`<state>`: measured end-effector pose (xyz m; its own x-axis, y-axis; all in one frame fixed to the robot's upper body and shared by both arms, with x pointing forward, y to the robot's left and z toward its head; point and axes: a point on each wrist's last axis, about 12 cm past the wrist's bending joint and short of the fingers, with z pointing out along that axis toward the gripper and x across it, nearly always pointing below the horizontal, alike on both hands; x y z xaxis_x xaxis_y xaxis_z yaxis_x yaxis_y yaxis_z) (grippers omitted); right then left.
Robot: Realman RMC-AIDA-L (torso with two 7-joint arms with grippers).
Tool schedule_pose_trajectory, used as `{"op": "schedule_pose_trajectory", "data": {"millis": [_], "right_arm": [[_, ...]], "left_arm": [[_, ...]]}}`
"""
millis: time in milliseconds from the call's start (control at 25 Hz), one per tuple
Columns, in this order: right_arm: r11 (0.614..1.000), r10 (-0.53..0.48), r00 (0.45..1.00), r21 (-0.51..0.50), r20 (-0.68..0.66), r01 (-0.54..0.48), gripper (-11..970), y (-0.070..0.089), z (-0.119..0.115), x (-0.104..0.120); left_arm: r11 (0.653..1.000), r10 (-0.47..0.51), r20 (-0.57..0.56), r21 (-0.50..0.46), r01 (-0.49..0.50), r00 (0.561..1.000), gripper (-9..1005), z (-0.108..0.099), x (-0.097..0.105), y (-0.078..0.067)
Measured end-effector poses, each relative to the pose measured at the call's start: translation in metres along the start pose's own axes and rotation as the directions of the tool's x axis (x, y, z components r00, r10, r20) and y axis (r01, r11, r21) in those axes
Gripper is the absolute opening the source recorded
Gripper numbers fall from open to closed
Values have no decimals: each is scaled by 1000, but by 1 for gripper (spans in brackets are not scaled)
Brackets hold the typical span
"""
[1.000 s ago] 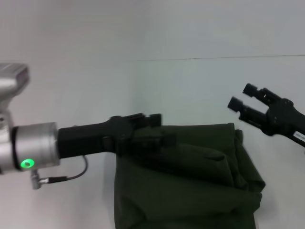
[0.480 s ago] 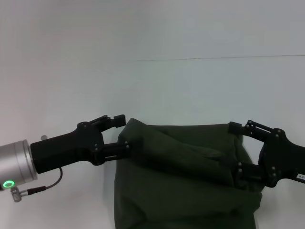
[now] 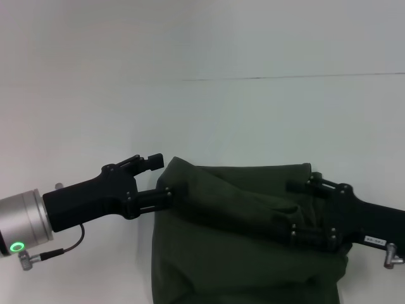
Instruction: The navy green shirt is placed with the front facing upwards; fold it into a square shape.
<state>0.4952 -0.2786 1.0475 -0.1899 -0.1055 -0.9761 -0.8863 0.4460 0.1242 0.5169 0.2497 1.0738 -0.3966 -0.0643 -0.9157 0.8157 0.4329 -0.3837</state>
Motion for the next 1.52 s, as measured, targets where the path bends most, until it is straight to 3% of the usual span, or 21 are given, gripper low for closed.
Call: {"op": "schedule_pose_trajectory", "data": {"millis": [440, 880, 1120, 1240, 1520], "right_arm": [[1000, -6, 999, -10, -35, 5, 791, -3, 9, 1], [1000, 19, 998, -20, -65, -20, 570, -5, 13, 1], [999, 34, 997, -22, -67, -36, 335, -5, 14, 0], [996, 85, 995, -2, -53, -85, 106, -8, 14, -3], [980, 172, 985, 101, 1, -171, 92, -18, 3, -3]], "left_arm": [[1000, 6, 8, -3, -6, 1000, 943, 4, 0, 1], [1000, 13, 9, -6, -13, 1000, 941, 5, 3, 1], [1000, 8, 12, -2, -8, 1000, 940, 7, 4, 1], [1000, 10, 17, 1, -10, 1000, 940, 8, 4, 0], [1000, 16, 20, 5, -16, 1000, 940, 10, 5, 0]]}}
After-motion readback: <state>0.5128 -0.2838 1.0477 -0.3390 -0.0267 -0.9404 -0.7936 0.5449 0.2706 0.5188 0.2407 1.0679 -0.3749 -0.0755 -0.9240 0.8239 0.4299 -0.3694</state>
